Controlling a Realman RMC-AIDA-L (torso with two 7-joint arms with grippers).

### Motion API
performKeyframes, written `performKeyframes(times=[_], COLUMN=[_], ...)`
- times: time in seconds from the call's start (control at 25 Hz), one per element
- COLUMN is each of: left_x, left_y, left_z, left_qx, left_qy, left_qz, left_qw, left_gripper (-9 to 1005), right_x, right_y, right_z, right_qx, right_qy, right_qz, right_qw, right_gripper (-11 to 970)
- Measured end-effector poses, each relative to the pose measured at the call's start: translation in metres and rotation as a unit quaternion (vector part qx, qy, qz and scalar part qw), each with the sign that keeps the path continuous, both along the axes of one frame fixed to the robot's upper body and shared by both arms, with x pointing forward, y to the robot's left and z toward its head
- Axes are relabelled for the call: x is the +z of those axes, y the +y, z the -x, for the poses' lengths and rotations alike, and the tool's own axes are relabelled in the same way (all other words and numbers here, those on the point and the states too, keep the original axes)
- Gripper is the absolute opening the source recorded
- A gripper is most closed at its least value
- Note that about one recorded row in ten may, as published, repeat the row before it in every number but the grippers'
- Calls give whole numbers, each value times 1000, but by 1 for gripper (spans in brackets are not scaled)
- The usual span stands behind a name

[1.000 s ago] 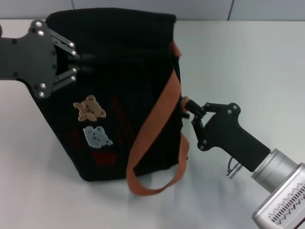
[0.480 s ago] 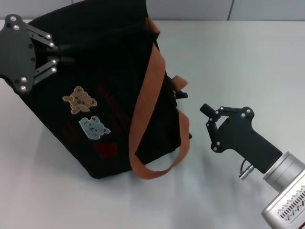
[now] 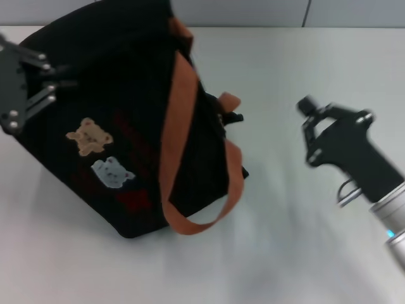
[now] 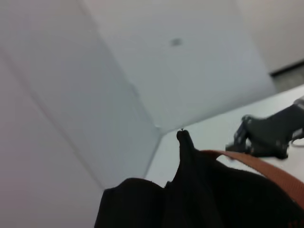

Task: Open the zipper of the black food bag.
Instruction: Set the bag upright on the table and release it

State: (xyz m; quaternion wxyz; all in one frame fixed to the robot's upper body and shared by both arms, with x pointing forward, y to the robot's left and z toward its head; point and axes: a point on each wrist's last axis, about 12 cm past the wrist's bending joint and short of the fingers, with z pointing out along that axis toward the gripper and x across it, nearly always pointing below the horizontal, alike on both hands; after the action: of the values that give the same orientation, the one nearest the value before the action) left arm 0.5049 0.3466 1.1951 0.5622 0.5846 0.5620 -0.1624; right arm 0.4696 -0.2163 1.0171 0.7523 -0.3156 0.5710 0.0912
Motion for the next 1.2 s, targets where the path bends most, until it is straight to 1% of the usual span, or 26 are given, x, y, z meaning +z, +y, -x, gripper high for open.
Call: performKeyframes(times=[0.04, 0.08, 0.12, 0.16, 0.2, 0.24, 0.32, 0.36, 0.4, 0.52, 0.56, 0.6, 0.64, 0.68, 0.72, 0.76, 0.8, 0.84, 0.88, 0.92, 0.96, 1.0, 1.08, 1.12, 1.16, 1.2], left_x=[-6, -15, -24, -46, -46, -57, -77, -98, -98, -124, -129, -129, -145, -149, -155, -166, -166, -168, -171, -172, -174, -174, -173, -172, -170, -169], left_y=[5, 13, 19, 34, 34, 40, 51, 57, 57, 49, 44, 44, 20, 14, 1, -32, -32, -43, -60, -72, -97, -97, -111, -115, -116, -114], left_z=[2, 6, 9, 18, 18, 23, 34, 47, 47, 62, 63, 63, 61, 61, 57, 47, 47, 42, 34, 28, 13, 13, 3, -1, -4, -5], left_qx=[13, 32, 50, 88, 88, 104, 135, 163, 163, 192, 197, 197, 207, 207, 204, 188, 188, 184, 178, 175, 165, 165, 159, 158, 160, 161], left_qy=[5, 13, 20, 35, 35, 44, 62, 78, 78, 83, 82, 82, 78, 76, 74, 79, 79, 86, 95, 104, 124, 124, 144, 156, 172, 175], left_qz=[11, 25, 35, 58, 58, 68, 91, 124, 124, 179, 189, 189, 215, 220, 230, 259, 259, 268, 278, 281, 280, 280, 280, 286, 298, 302], left_qw=[1000, 999, 998, 994, 994, 991, 985, 976, 976, 961, 958, 958, 951, 950, 949, 944, 944, 942, 939, 938, 937, 937, 936, 932, 925, 923], left_gripper=[71, 71, 71, 71, 70, 70, 70, 70, 70, 69, 69, 69, 69, 69, 70, 70, 71, 71, 72, 72, 73, 73, 74, 75, 75, 76], right_x=[4, 6, 6, 9, 9, 11, 11, 12, 12, 13, 14, 14, 14, 14, 14, 15, 15, 15, 15, 16, 17, 17, 17, 17, 17, 17], right_y=[-7, -10, -10, -13, -13, -16, -17, -19, -19, -20, -19, -19, -19, -19, -18, -18, -18, -19, -20, -21, -22, -22, -24, -27, -29, -32], right_z=[-3, -4, -4, -5, -5, -7, -8, -10, -10, -14, -15, -15, -15, -15, -16, -15, -15, -15, -15, -15, -14, -14, -11, -9, -7, -4], right_qx=[-12, -17, -17, -25, -25, -33, -39, -49, -49, -53, -52, -52, -52, -51, -50, -50, -50, -52, -56, -58, -59, -59, -58, -59, -62, -65], right_qy=[2, 3, 3, 4, 4, 5, 6, 9, 9, 11, 13, 13, 14, 16, 18, 21, 21, 21, 21, 22, 23, 23, 24, 24, 24, 25], right_qz=[-35, -50, -50, -74, -74, -87, -93, -101, -101, -109, -115, -115, -118, -121, -125, -135, -135, -141, -147, -154, -164, -164, -177, -184, -193, -204], right_qw=[999, 999, 999, 997, 997, 996, 995, 994, 994, 993, 992, 992, 992, 991, 991, 989, 989, 988, 987, 986, 984, 984, 982, 981, 979, 977], right_gripper=[19, 22, 25, 27, 30, 33, 59, 72, 85, 99, 100, 100, 100, 101, 101, 101, 101, 101, 101, 101, 100, 100, 100, 100, 100, 100])
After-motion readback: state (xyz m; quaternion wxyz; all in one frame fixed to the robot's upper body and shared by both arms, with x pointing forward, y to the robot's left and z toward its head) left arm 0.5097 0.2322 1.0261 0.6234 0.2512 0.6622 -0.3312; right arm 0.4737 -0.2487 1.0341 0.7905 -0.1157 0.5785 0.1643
